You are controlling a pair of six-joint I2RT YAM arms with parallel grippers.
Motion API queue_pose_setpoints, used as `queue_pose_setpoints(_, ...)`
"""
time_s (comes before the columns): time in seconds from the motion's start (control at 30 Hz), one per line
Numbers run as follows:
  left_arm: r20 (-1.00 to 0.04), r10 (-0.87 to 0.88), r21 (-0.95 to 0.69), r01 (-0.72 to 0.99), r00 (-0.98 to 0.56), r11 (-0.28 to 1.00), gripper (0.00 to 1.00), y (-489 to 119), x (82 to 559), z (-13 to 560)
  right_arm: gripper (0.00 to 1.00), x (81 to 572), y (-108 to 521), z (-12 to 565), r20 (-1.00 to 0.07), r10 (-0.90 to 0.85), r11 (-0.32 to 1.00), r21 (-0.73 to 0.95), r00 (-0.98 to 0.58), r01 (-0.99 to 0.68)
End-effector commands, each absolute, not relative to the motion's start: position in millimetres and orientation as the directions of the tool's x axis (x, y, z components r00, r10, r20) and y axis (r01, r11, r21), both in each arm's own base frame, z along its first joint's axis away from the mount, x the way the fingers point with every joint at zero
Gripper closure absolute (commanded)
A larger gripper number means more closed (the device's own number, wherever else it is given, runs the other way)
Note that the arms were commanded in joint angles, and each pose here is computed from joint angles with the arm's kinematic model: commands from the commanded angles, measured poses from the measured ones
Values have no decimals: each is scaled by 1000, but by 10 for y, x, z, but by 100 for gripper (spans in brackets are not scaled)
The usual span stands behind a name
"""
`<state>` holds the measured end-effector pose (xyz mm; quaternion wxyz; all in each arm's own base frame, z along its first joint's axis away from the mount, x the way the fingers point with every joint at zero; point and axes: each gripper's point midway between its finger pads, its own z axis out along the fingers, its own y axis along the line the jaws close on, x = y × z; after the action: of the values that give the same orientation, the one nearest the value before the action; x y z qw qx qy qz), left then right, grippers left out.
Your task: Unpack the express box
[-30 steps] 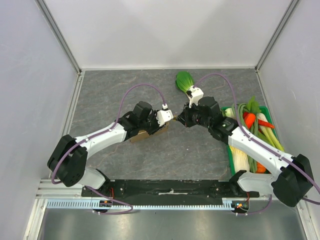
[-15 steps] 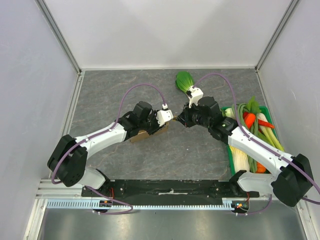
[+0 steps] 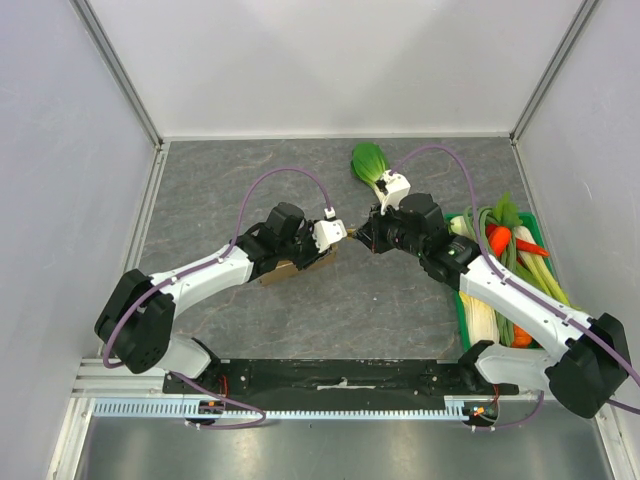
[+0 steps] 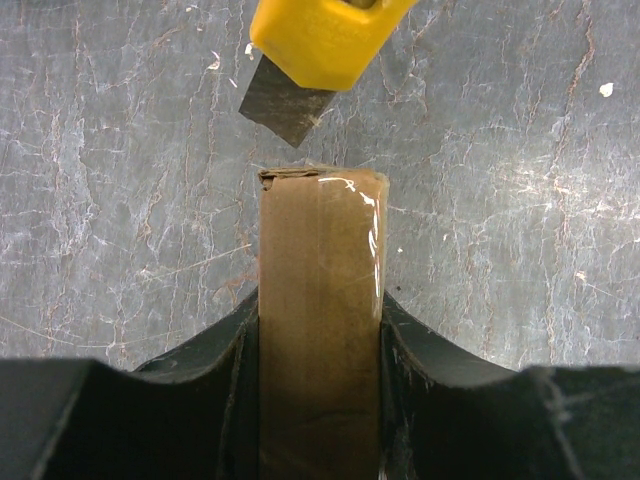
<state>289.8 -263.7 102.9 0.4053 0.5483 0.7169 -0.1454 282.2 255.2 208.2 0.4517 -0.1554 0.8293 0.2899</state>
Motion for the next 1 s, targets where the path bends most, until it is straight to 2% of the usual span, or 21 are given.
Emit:
queue_pose_setpoints(0.0, -690, 707, 165, 917, -155, 362, 75, -2516, 2745, 786, 100, 2893, 2639, 2429, -878, 53, 754, 348, -476, -558)
queue_pose_setpoints(0.67, -691, 704, 172, 908, -165, 382, 76, -2504, 2774, 779, 100, 2851, 2714, 2164, -839, -11, 742, 359, -545, -567)
queue_pose_setpoints(0.8, -691, 694, 163, 892, -201, 421, 86, -2469, 2826, 761, 100, 2716, 2747, 2060, -799, -88, 713, 366, -594, -598)
queue_pose_setpoints(0.97, -686, 689, 163, 874, -233, 458, 92, -2391, 2890, 740, 100, 2528, 2675, 1833, -730, -177, 710, 370, -660, -599)
